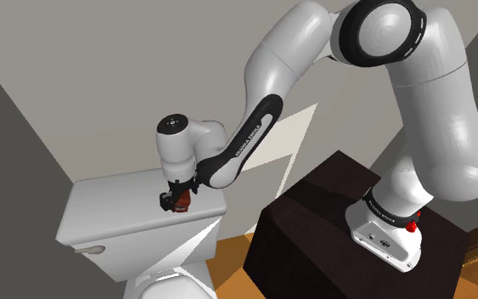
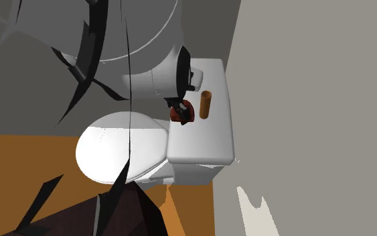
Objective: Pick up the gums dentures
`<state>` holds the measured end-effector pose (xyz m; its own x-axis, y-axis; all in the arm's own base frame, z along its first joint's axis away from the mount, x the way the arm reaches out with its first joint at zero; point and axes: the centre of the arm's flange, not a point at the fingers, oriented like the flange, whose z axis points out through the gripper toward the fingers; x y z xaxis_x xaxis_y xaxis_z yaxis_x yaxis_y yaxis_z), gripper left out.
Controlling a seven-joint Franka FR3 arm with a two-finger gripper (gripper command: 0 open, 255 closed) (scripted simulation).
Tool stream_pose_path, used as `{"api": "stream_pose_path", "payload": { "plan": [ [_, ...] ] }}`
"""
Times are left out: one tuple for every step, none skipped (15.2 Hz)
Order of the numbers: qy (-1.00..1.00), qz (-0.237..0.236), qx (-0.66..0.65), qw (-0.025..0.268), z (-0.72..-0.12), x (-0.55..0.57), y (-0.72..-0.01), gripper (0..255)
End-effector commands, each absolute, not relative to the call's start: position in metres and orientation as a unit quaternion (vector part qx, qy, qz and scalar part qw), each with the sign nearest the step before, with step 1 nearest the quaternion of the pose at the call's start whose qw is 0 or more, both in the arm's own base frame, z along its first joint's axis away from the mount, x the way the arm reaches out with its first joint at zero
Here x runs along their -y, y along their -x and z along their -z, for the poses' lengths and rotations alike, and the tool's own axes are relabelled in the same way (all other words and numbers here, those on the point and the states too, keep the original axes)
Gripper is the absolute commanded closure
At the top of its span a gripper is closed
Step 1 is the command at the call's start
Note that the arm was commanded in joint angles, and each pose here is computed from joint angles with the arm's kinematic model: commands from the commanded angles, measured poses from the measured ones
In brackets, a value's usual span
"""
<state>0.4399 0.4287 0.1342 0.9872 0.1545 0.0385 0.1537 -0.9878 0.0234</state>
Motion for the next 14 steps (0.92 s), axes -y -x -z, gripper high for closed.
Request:
{"api": "stream_pose_path", "payload": {
  "plan": [
    [-0.997, -0.02, -0.077, 0.01, -0.132, -0.429, -0.439, 255],
    [-0.997, -0.02, -0.077, 0.01, -0.132, -0.429, -0.439, 255],
    [-0.997, -0.02, -0.077, 0.01, -0.132, -0.429, -0.439, 255],
    [-0.997, -0.02, -0.077, 0.01, -0.132, -0.429, -0.439, 255],
    [-0.997, -0.02, -0.077, 0.01, -0.132, -0.429, -0.439, 255],
    [-0.997, -0.02, -0.077, 0.01, -0.132, -0.429, -0.439, 255],
    [-0.997, -0.02, -0.077, 0.01, -0.132, -0.429, -0.439, 255],
    [-0.997, -0.02, -0.077, 0.01, -0.132, -0.429, -0.439, 255],
    [-0.997, -0.02, -0.077, 0.01, -0.132, -0.429, -0.439, 255],
    [-0.997, -0.02, -0.077, 0.01, -0.132, -0.429, -0.439, 255],
    [-0.997, -0.02, -0.077, 0.01, -0.137, -0.429, -0.439, 255],
    [-0.997, -0.02, -0.077, 0.01, -0.143, -0.429, -0.439, 255],
    [-0.997, -0.02, -0.077, 0.01, -0.148, -0.429, -0.439, 255],
    [-0.997, -0.02, -0.077, 0.01, -0.153, -0.429, -0.439, 255]
  ]
}}
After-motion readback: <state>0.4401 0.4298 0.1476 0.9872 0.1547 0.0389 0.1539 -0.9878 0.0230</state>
